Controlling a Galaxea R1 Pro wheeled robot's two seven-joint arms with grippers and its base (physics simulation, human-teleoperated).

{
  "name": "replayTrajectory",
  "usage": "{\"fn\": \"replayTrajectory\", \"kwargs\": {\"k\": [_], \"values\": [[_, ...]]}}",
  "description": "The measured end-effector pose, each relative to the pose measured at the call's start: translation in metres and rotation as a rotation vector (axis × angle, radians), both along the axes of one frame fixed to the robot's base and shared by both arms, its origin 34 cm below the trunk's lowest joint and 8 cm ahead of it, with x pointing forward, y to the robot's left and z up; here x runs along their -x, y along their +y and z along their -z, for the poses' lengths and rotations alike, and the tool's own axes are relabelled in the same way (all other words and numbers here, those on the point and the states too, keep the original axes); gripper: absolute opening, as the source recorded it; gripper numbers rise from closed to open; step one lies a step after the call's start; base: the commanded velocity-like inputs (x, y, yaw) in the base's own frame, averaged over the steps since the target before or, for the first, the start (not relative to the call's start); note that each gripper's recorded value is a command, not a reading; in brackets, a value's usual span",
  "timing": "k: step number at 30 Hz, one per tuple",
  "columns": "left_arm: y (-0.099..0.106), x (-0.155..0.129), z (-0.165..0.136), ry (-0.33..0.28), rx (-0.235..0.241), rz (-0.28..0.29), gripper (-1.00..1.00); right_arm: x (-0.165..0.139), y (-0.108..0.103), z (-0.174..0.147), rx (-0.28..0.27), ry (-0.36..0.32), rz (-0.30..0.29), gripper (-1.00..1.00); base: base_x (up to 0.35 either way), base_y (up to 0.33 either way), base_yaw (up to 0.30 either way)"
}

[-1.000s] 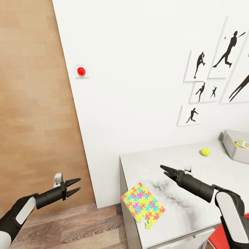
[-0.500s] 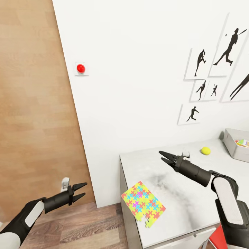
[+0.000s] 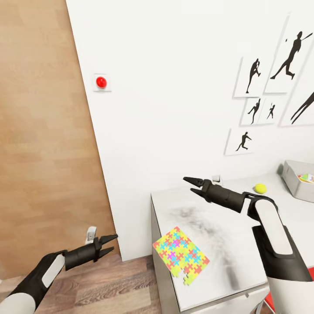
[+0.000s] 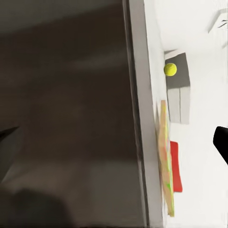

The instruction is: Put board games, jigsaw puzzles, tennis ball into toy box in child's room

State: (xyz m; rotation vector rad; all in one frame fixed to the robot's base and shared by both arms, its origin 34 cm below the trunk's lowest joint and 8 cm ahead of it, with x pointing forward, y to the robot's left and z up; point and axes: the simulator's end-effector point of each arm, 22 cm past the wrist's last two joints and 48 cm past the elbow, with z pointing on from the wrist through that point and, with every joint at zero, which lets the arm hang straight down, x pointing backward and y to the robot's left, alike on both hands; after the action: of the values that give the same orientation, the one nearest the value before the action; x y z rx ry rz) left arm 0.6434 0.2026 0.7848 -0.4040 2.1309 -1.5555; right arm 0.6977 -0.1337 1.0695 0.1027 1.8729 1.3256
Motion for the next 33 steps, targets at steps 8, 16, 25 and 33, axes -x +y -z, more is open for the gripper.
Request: {"fn": "replayTrajectory", "kwargs": {"k": [8, 16, 25, 33], "values": [[-0.061, 0.009, 0.01, -0.027, -0.02, 0.082, 1.0, 0.003, 0.012, 0.006, -0.001, 0.065, -0.022, 1.0, 0.0, 0.0, 0.0], [-0.074, 0.015, 0.018, -0.017, -0.02, 0.095, 1.0, 0.004, 0.003, 0.001, -0.016, 0.066, -0.024, 1.0, 0.0, 0.0, 0.0], [-0.107, 0.022, 0.016, -0.018, 0.018, 0.131, 1.0, 0.008, -0.007, -0.006, -0.052, 0.07, -0.041, 1.0, 0.0, 0.0, 0.0], [-0.128, 0.027, 0.013, -0.022, 0.03, 0.164, 1.0, 0.009, -0.008, -0.004, -0.054, 0.075, -0.041, 1.0, 0.0, -0.031, 0.0]]}}
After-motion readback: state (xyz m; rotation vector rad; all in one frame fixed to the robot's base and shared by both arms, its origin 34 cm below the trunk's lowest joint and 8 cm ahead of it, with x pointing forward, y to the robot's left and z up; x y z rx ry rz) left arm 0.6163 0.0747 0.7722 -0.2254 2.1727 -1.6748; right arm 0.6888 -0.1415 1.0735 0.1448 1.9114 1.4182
